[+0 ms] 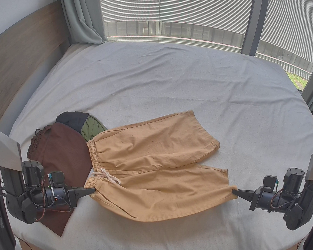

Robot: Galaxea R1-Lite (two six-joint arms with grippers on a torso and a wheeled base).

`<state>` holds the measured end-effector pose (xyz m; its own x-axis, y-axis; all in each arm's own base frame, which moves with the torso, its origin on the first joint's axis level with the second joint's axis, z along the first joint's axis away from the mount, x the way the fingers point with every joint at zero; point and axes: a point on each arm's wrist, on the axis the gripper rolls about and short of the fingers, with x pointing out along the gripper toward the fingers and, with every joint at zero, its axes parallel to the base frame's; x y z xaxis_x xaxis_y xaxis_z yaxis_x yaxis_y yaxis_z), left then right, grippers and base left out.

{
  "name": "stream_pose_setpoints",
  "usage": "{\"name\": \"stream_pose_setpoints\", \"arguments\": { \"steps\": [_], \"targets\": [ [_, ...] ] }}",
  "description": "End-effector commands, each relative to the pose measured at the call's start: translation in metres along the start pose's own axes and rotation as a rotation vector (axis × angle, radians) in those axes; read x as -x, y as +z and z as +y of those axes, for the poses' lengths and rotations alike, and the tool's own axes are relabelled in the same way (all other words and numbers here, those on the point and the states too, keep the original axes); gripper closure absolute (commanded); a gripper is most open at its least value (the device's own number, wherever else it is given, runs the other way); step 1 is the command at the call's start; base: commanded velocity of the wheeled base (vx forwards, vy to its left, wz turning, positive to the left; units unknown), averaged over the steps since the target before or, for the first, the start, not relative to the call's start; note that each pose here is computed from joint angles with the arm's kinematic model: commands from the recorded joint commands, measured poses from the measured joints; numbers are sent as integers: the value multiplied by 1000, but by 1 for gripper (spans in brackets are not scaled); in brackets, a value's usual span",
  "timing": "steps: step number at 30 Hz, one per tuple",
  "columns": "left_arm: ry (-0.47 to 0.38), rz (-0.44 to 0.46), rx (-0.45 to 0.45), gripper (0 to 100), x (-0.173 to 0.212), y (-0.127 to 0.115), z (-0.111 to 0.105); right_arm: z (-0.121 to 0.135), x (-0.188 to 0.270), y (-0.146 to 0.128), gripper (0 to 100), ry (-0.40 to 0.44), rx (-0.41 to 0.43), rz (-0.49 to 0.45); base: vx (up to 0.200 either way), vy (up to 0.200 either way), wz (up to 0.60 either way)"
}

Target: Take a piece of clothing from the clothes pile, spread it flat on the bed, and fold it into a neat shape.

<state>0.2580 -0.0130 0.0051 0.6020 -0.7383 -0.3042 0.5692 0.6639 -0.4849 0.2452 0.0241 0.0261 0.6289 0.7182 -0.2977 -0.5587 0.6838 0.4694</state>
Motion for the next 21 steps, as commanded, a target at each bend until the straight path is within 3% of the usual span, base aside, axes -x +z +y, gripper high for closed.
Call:
{"name": "stream_pose_setpoints", "arguments": {
  "steps": [1,21],
  "targets": [
    [-3,-22,-10,100,-1,7,0,5,4,5,100,8,19,-18,0,0,0],
    [4,-78,-5,100,-5,23,5,25,22,7,100,44,47,-30,0,0,0]
  ]
}}
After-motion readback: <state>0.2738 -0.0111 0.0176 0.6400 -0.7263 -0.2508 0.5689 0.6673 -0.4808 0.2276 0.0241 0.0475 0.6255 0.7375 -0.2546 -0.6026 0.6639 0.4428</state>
